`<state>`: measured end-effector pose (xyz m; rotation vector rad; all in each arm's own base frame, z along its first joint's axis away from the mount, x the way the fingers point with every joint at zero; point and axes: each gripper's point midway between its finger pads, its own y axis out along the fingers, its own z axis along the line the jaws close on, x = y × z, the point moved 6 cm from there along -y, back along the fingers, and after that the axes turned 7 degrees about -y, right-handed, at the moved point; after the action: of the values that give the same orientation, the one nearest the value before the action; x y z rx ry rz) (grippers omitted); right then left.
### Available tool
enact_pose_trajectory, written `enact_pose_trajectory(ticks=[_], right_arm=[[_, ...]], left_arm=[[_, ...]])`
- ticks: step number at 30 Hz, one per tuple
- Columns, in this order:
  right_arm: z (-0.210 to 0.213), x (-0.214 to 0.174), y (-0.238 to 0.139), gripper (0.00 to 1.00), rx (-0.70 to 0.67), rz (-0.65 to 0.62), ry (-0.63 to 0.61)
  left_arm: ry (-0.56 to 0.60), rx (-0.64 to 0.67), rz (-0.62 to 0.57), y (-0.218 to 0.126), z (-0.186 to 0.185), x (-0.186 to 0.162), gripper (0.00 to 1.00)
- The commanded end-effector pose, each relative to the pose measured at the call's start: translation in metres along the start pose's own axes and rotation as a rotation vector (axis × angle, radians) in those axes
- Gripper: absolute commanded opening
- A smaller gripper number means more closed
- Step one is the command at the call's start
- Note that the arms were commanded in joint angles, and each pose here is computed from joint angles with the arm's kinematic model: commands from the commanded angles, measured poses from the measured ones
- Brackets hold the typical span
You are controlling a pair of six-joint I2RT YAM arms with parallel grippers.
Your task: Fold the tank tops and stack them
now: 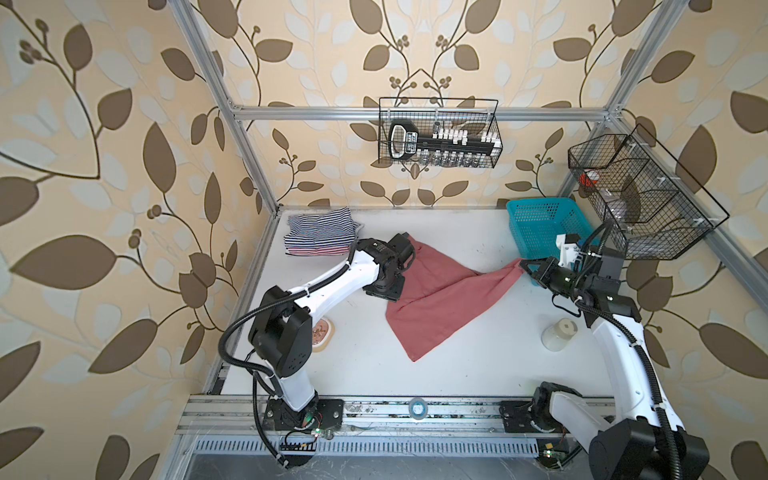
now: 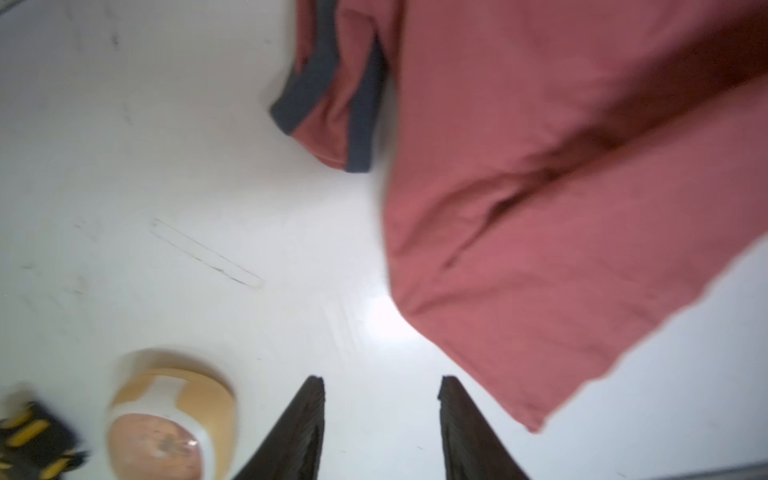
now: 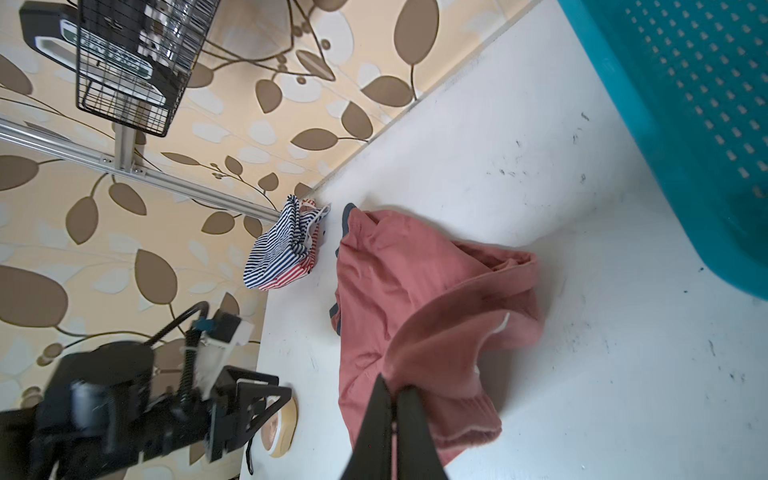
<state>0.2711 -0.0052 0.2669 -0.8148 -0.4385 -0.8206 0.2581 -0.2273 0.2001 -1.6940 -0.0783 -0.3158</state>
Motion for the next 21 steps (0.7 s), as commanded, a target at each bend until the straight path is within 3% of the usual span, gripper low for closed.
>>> enact_pose_trajectory(ticks=[1, 5, 9, 21], right_arm=[[0.000, -0.008, 0.002, 0.00, -0.008, 0.020, -0.026], [0.004, -0.013, 0.005, 0.00, -0.001, 0.029, -0.041], [0.008, -0.017, 0.007, 0.00, 0.006, 0.041, -0.052], [0.014, -0.020, -0.001, 0.00, 0.011, 0.027, -0.076]], left_arm=[[-0.044, -0.124, 0.093, 0.007, -0.040, -0.034, 0.38], [-0.040, 0.001, 0.212, 0.038, -0.048, -0.071, 0.35], [-0.006, 0.049, 0.268, 0.055, -0.061, -0.099, 0.47], [-0.073, 0.151, 0.302, 0.079, -0.055, -0.119, 0.56]])
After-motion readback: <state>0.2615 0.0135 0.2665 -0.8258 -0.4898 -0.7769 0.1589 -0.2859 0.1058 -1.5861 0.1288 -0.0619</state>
